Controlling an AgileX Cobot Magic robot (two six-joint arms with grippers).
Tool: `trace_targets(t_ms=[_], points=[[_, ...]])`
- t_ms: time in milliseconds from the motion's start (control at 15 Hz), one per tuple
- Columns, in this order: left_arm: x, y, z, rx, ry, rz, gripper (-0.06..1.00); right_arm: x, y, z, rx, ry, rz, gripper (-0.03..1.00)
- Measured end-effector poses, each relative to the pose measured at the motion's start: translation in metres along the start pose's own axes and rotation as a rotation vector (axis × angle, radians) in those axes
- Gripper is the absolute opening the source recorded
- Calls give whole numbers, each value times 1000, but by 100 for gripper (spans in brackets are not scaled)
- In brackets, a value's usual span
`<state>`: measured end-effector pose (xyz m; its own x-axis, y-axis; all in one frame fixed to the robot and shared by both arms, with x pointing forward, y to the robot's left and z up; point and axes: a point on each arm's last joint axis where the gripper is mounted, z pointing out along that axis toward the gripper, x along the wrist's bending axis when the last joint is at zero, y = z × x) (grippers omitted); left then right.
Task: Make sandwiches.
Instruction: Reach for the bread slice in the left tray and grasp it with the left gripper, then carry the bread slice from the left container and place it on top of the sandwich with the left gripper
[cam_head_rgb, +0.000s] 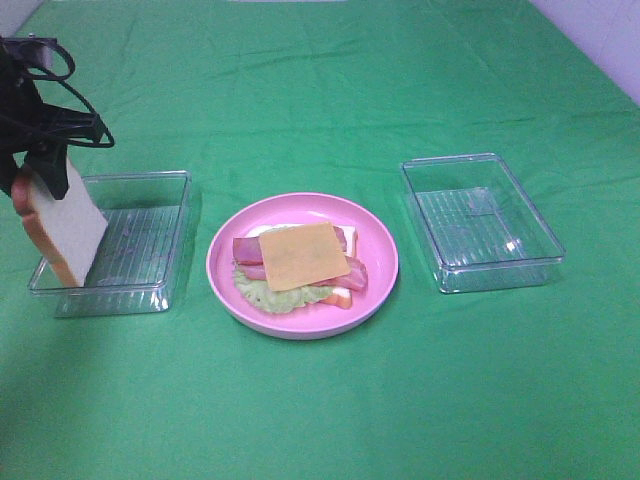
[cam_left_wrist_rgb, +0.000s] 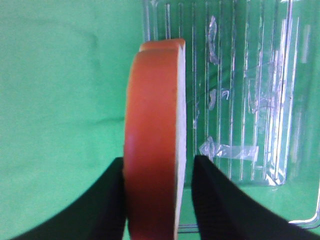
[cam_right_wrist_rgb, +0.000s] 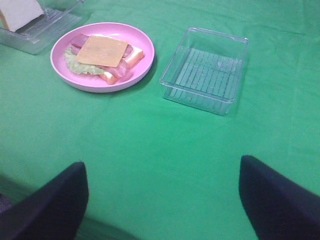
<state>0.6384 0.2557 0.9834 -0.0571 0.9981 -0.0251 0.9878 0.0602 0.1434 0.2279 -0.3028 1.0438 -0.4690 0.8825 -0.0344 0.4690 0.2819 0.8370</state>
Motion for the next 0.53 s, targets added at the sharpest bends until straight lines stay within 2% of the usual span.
trace_targets(t_ms=[67, 200, 333, 533], points=[[0, 2, 0, -17, -3, 0, 27, 0, 0, 0, 0, 0, 0, 79], [0, 2, 0, -19, -3, 1, 21, 0, 0, 0, 0, 0, 0, 79], [0, 2, 0, -20, -3, 2, 21, 0, 0, 0, 0, 0, 0, 79], [-7, 2, -19, -83, -91, -14, 21, 0, 0, 0, 0, 0, 0, 79]])
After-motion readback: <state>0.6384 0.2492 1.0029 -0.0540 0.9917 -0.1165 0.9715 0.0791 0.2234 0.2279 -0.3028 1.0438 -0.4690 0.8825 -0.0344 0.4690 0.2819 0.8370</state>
